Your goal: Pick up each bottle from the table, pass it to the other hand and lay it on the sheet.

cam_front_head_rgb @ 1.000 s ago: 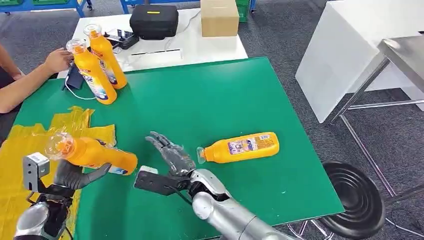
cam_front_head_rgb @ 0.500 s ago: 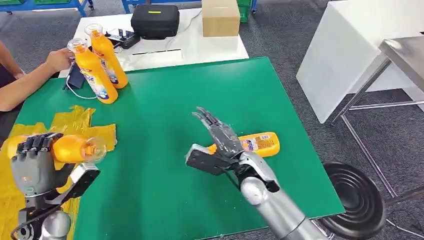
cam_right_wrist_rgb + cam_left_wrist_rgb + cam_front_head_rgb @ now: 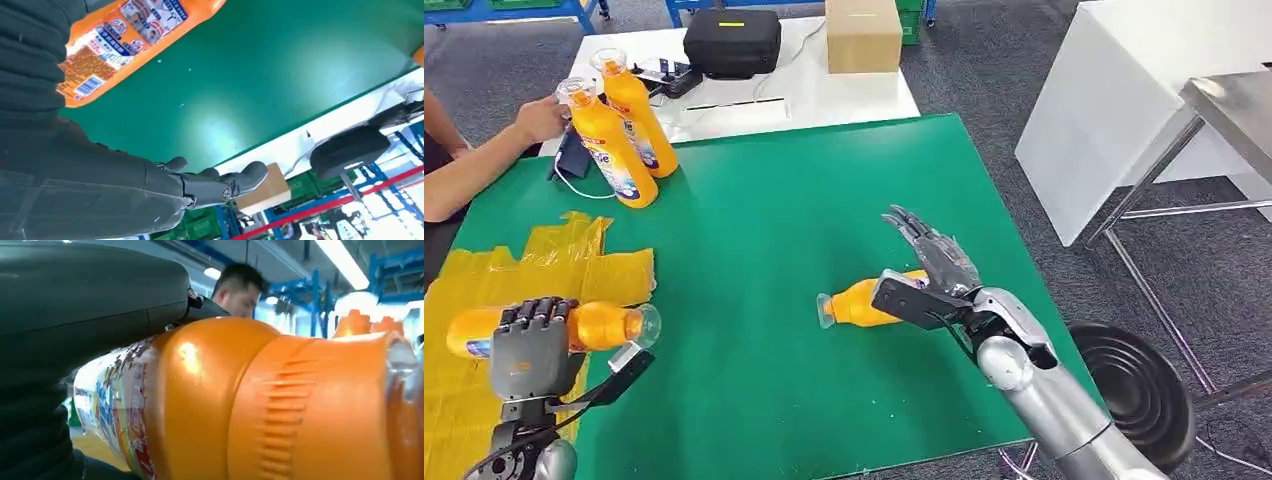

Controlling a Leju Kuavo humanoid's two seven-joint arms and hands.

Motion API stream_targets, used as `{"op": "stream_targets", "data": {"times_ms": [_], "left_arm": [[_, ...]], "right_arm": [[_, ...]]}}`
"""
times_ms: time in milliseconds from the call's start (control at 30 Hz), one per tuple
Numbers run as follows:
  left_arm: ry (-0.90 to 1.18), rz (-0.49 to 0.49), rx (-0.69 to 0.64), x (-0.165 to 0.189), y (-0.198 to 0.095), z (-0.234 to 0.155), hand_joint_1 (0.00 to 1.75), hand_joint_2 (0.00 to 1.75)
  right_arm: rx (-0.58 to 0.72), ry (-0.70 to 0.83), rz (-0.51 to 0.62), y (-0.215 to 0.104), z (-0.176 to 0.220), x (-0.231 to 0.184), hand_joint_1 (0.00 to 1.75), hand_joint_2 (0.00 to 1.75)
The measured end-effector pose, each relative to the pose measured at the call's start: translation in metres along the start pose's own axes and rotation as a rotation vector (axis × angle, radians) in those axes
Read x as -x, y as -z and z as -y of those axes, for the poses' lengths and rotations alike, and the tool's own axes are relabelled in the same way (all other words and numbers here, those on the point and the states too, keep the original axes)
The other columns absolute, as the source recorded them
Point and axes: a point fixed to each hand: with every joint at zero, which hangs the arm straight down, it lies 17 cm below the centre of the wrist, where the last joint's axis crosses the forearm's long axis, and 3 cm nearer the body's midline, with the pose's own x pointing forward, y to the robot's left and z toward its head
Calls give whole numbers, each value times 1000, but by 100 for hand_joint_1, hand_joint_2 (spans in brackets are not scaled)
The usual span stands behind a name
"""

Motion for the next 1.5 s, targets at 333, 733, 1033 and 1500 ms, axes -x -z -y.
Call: {"op": "stream_targets", "data": {"times_ms": [333,733,1033,1500], "left_arm": [[56,61,350,-3,-9,99,0,175],[3,134,575,-7,16,152,0,175],[-96,151,637,-9,19,159,0,175],[-1117,303,891,-62,7,105,0,175]], "right_arm": [[-72,-43,-118,-42,5,58,0,175],[-163,-63,-233,-30,2,104,0,175],[-216,-67,-279,-23,-6,119,0,175],[-447,-147,-320,26,-38,127,0,175]]}}
